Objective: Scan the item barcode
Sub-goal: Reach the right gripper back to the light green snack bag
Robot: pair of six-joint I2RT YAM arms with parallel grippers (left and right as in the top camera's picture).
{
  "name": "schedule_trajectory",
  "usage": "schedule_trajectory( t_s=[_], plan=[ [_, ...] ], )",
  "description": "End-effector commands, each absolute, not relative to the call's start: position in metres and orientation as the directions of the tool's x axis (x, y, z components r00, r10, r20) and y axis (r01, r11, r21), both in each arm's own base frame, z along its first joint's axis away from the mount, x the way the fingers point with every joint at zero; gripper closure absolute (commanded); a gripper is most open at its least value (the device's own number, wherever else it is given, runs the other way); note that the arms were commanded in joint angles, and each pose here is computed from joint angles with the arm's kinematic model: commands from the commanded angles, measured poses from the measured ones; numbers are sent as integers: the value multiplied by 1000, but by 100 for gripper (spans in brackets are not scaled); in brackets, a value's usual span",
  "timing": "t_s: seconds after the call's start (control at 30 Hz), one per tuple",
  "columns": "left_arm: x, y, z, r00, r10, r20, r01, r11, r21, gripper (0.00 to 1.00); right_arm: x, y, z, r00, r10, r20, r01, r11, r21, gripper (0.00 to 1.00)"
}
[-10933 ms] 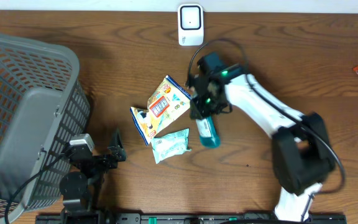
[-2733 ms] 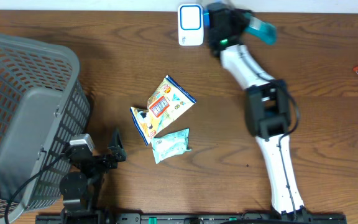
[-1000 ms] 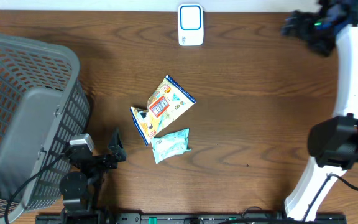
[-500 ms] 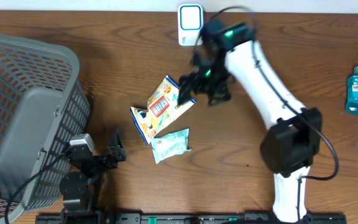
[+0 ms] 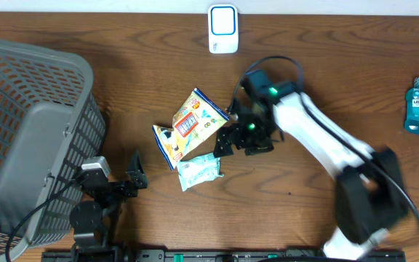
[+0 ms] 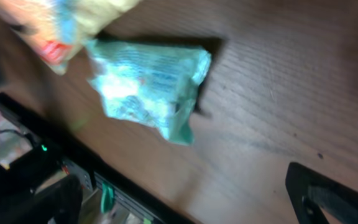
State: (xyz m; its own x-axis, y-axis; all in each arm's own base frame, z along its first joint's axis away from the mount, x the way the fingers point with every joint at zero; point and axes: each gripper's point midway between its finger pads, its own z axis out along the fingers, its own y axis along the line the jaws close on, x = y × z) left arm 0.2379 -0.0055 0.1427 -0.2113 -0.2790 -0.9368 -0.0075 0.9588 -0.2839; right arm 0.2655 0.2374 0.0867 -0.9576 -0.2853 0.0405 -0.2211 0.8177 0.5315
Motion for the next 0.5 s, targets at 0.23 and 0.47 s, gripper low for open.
schedule_trajectory(
  t_s=[0.23, 0.47],
  plan=[
    [237, -8, 129, -252, -280, -926, -5, 958, -287, 0, 226, 260, 47, -991, -135, 7, -101, 769, 631, 1],
    [237, -8, 129, -252, -280, -926, -5, 958, -287, 0, 225, 262, 28, -997, 16, 70, 56, 788, 613, 1]
  ],
)
